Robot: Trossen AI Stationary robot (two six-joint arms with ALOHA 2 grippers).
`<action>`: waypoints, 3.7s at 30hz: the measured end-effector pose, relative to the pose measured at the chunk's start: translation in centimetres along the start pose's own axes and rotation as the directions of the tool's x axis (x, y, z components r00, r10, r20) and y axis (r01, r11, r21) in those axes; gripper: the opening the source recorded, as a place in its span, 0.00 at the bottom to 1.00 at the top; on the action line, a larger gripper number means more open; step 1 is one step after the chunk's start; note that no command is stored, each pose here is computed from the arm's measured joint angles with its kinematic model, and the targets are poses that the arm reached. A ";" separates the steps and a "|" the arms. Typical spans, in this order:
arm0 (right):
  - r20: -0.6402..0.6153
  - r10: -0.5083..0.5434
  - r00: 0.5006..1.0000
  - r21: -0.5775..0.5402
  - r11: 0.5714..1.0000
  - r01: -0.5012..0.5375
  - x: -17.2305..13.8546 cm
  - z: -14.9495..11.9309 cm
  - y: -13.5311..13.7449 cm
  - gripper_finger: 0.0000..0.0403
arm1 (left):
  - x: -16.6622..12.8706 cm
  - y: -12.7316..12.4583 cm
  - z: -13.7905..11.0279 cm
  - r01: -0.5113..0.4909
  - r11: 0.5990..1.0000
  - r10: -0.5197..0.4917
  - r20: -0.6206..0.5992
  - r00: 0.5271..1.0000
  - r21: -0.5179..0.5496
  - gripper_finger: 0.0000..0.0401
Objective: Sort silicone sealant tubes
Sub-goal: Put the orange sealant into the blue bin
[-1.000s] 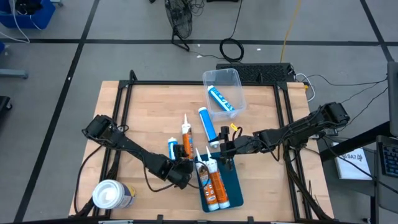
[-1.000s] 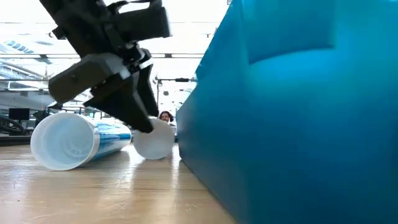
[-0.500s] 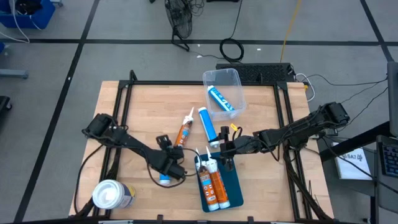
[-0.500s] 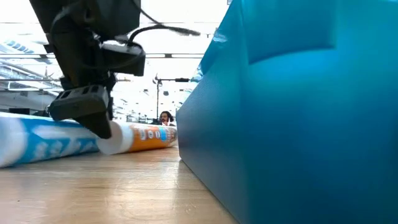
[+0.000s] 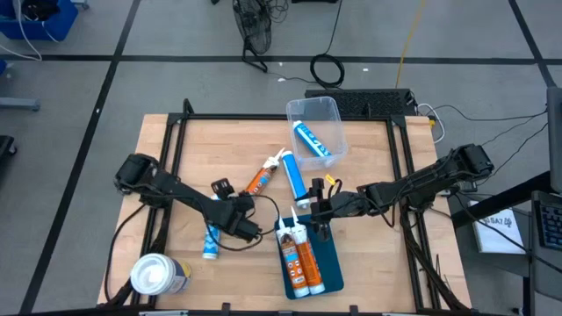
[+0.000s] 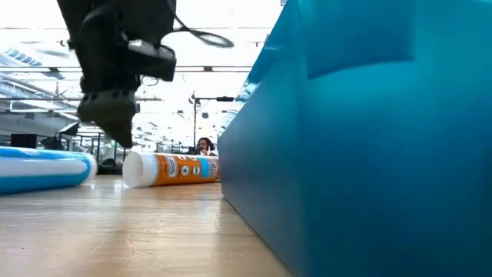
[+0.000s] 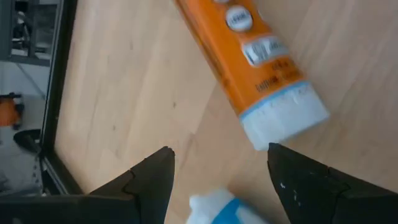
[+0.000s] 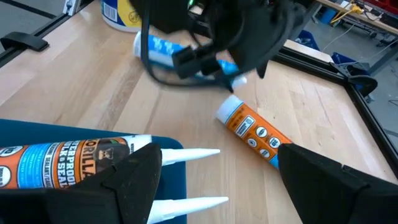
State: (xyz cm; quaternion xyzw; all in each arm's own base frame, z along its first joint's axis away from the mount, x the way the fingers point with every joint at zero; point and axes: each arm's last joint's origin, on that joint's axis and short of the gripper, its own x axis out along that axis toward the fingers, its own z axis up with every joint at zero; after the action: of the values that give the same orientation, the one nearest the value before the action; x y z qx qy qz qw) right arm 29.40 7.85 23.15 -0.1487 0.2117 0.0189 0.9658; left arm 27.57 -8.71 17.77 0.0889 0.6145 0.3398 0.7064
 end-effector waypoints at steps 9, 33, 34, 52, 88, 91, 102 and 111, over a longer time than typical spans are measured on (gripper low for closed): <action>-0.045 -0.115 0.992 -0.034 0.993 0.113 0.0 -0.3 -0.3 0.74 | -3.3 4.0 1.4 0.193 0.944 -0.140 0.206 0.969 -0.266 0.64; -0.132 -0.169 0.977 -0.024 0.986 0.167 0.2 -3.0 -0.9 0.74 | 7.0 7.5 8.2 0.513 0.823 -0.529 0.001 0.849 -0.244 0.64; -0.132 -0.168 0.977 -0.026 0.986 0.166 0.2 -3.0 -0.9 0.74 | 7.2 7.4 8.2 0.515 0.821 -0.532 -0.005 0.847 -0.247 0.64; -0.131 -0.172 0.976 -0.026 0.985 0.170 0.2 -3.0 -1.1 0.74 | 9.3 5.5 8.0 0.461 0.853 -0.496 -0.102 0.862 -0.247 0.64; -0.088 -0.178 0.980 -0.011 0.984 0.178 0.3 -2.6 -1.1 0.74 | -5.2 10.9 1.8 0.392 0.890 -0.325 0.278 0.904 -0.232 0.02; -0.080 -0.179 0.981 -0.020 0.984 0.178 0.3 -2.5 -1.2 0.74 | -5.3 10.8 1.8 0.392 0.898 -0.331 0.284 0.900 -0.197 0.09; -0.081 -0.176 0.981 -0.015 0.984 0.176 0.3 -2.5 -1.1 0.74 | -0.1 7.4 4.0 0.351 0.929 -0.348 0.038 0.937 -0.117 0.58; -0.081 -0.176 0.981 -0.014 0.984 0.175 0.3 -2.5 -1.1 0.74 | 5.8 4.6 5.1 0.322 0.946 -0.311 -0.189 0.932 0.030 0.85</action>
State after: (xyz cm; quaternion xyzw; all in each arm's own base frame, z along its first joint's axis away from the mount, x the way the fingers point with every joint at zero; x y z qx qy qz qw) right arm 28.77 6.02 21.19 -0.1709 0.2373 -0.0717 0.9536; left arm 30.70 -0.37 16.73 -0.0210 0.6927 0.2096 0.6898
